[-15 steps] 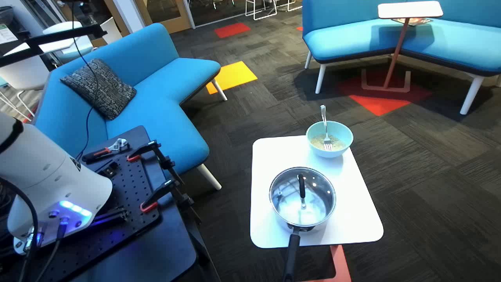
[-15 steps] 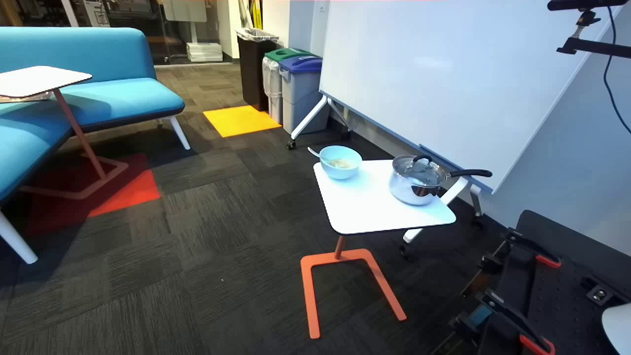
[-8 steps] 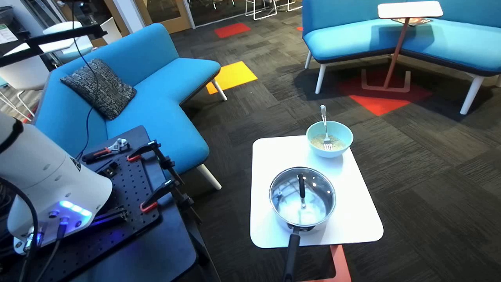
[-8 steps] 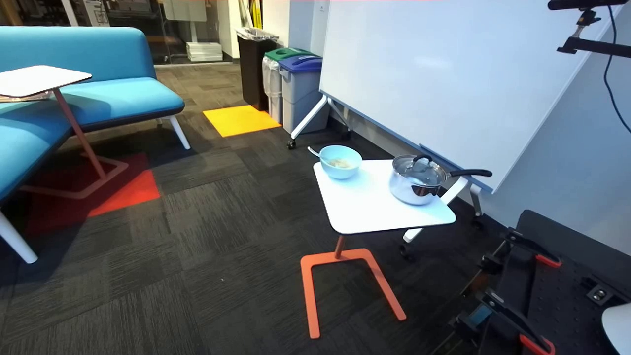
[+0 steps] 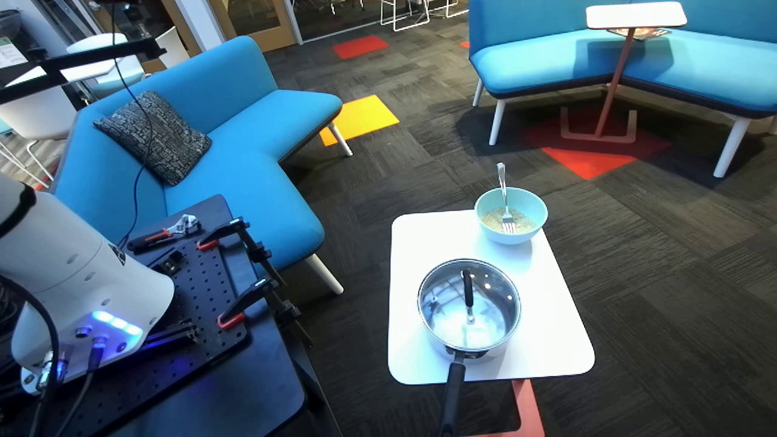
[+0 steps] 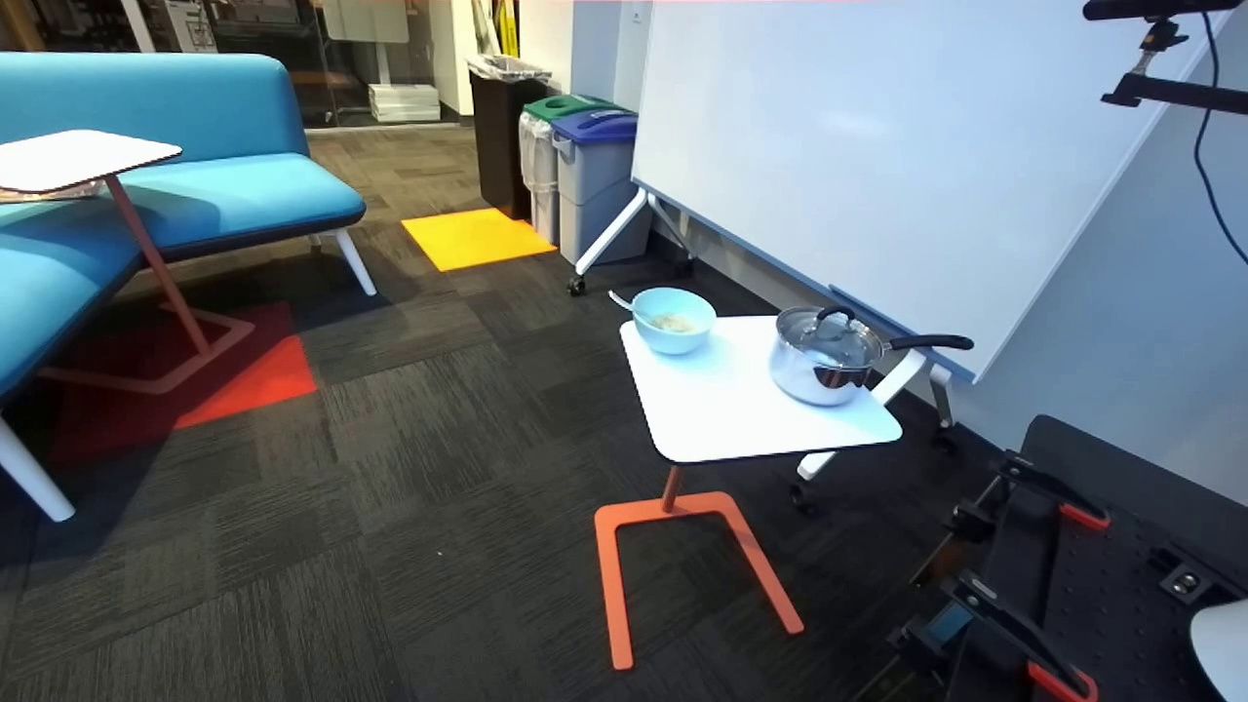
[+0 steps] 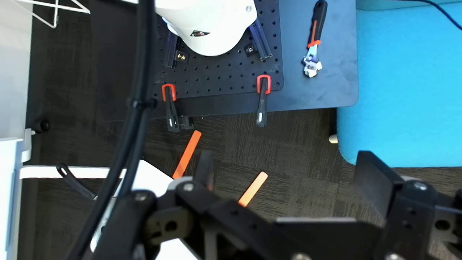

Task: Push the silver pot backwards

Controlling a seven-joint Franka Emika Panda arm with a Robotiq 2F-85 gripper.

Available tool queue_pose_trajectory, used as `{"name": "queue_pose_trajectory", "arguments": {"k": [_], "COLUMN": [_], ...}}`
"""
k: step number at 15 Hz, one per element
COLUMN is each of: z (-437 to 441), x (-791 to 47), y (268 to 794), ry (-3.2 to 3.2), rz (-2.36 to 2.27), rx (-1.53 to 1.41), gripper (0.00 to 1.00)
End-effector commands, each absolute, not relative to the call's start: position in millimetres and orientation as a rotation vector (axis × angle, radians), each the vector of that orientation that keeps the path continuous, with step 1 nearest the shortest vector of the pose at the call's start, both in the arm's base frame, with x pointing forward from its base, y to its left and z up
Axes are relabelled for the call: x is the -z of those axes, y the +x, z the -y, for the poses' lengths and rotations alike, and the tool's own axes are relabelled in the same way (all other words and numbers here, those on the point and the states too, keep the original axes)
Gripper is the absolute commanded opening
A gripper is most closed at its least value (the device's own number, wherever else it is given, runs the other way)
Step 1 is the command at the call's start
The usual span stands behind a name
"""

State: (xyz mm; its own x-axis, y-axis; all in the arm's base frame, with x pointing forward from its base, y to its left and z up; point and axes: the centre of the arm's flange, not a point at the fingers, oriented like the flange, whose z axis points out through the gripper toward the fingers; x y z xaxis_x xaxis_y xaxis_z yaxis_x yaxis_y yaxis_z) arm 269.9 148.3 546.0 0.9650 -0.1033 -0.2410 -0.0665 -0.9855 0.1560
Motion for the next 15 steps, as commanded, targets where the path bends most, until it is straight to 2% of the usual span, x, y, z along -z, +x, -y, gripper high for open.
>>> {"name": "queue_pose_trajectory", "arguments": {"k": [1,9,14,15], "z": [-137.7,14.6,93.7,81.6], "x": [-543.2,-475.7,-395.0,-421.2], "y": [277.6,334.8,339.9,330.5], "ry": [2.963,2.989,2.783,2.86], "rz": [0.25,0.866,1.22,1.108], "rx": [0.33,0.006,-0.059,-0.063], "gripper": [1.0,1.0,1.0,1.0]}}
